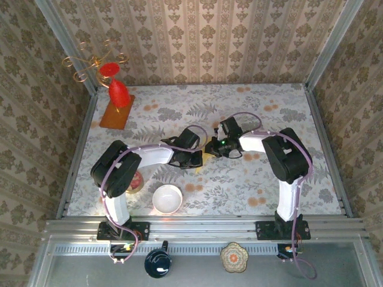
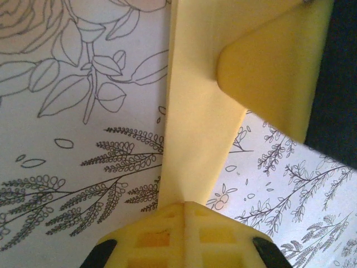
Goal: Fold a paper plane with a square sheet of paper (pick it up from the middle)
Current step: Fold the wing for the fifth time at the center of the table.
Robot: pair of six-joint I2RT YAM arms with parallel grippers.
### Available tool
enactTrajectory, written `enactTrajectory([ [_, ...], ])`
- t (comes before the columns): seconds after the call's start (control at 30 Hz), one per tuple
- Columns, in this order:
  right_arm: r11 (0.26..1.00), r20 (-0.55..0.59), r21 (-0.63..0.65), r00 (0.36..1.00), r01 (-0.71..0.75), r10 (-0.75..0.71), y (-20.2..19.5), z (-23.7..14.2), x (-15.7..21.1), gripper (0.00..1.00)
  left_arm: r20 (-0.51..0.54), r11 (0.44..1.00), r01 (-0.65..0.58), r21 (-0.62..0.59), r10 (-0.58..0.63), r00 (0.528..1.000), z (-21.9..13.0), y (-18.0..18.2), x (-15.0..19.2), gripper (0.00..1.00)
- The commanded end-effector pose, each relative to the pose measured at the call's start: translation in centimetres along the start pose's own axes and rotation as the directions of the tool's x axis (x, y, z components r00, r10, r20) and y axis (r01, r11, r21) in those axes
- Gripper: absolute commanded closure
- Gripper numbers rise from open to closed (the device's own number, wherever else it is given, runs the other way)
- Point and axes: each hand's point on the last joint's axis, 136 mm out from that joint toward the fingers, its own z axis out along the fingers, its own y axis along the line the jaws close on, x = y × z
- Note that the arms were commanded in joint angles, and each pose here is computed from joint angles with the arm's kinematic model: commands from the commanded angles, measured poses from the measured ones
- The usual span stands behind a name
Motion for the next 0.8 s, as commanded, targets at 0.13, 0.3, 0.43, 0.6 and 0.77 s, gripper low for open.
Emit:
enactTrajectory([
  [0.13, 0.997, 0.134, 0.028, 0.989, -0.073, 0.069, -5.3, -0.6, -6.5, 0.85, -0.138, 0.984, 0.064, -0.165, -0.087, 0.987, 1.1, 5.0, 4.9, 1.0],
  [0.3, 0.996, 0.177, 0.03, 0.981, -0.086, 0.079, -6.1, -1.5, -9.0, 0.85, -0.147, 0.984, 0.067, -0.164, -0.091, 0.985, 1.3, 5.1, 5.1, 1.0],
  [0.43, 0.995, 0.202, 0.059, 0.977, -0.086, 0.072, -6.9, -2.0, -10.8, 0.85, -0.146, 0.985, 0.062, -0.16, -0.086, 0.986, 1.2, 4.9, 4.9, 1.0],
  [0.6, 0.995, 0.246, 0.069, 0.968, -0.069, 0.05, -6.4, -3.7, -12.7, 0.85, -0.132, 0.99, 0.045, -0.136, -0.064, 0.989, 0.8, 4.0, 4.0, 1.0],
  [0.77, 0.997, 0.3, 0.072, 0.954, -0.015, -0.007, -3.6, -7.5, -13.1, 0.81, -0.068, 0.998, 0.01, -0.054, -0.014, 0.998, -1.0, 1.3, 1.7, 0.99],
])
